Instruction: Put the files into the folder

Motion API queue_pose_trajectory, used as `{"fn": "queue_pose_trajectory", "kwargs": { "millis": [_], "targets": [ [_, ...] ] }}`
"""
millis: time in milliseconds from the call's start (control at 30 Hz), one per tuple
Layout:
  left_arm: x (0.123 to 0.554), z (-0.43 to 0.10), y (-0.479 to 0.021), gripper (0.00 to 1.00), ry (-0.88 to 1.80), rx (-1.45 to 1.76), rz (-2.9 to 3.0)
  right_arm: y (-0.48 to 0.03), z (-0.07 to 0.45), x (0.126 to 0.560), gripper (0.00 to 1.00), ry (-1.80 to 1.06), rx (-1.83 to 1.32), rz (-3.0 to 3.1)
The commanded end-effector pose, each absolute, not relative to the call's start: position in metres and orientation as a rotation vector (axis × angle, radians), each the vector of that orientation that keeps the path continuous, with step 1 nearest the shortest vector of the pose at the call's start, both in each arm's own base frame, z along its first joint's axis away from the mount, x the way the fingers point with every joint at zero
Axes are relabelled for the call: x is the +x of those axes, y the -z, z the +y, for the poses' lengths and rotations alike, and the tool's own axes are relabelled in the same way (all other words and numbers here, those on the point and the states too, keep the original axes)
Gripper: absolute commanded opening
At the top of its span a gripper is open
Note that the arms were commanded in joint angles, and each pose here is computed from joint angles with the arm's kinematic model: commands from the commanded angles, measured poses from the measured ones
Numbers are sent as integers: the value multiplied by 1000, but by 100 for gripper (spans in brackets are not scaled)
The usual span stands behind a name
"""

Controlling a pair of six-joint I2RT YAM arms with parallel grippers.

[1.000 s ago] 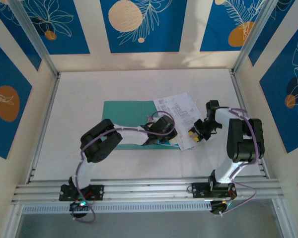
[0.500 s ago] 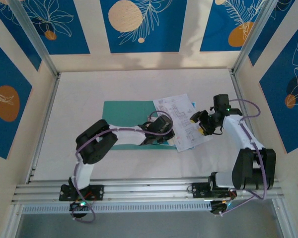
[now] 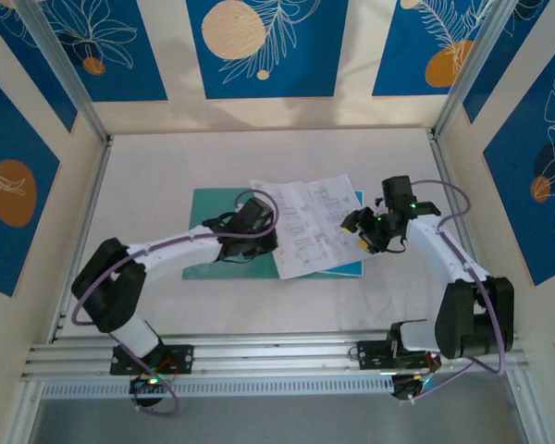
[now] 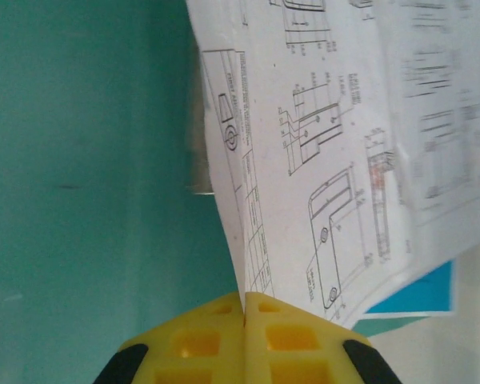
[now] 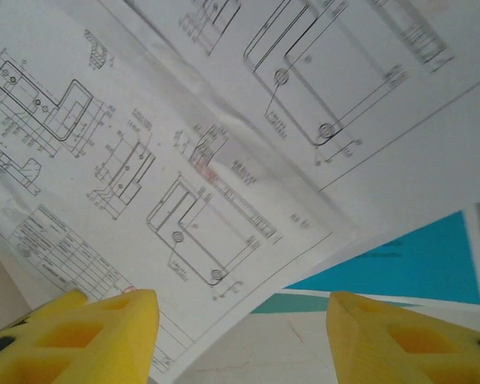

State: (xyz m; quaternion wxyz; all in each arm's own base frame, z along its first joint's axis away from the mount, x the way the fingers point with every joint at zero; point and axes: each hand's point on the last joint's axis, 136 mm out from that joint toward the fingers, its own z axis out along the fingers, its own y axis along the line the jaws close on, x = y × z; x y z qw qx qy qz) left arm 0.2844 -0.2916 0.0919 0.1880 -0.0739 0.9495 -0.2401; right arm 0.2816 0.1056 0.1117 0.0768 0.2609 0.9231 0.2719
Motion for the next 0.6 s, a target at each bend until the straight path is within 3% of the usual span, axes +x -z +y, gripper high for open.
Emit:
{"fn": "queue_pose_trajectory", "kwargs": {
  "millis": [0, 267, 567],
  "targets": [
    [268, -247, -81, 0, 496, -122, 2765, -116, 129, 293, 59, -884, 655, 2787],
    [266, -198, -75, 0, 311, -59, 2821, -109, 177, 317, 57, -889, 472, 2850],
    [272, -179, -66, 0, 236, -34, 2841, -83, 231, 351, 54, -870, 283, 2907]
  ]
}}
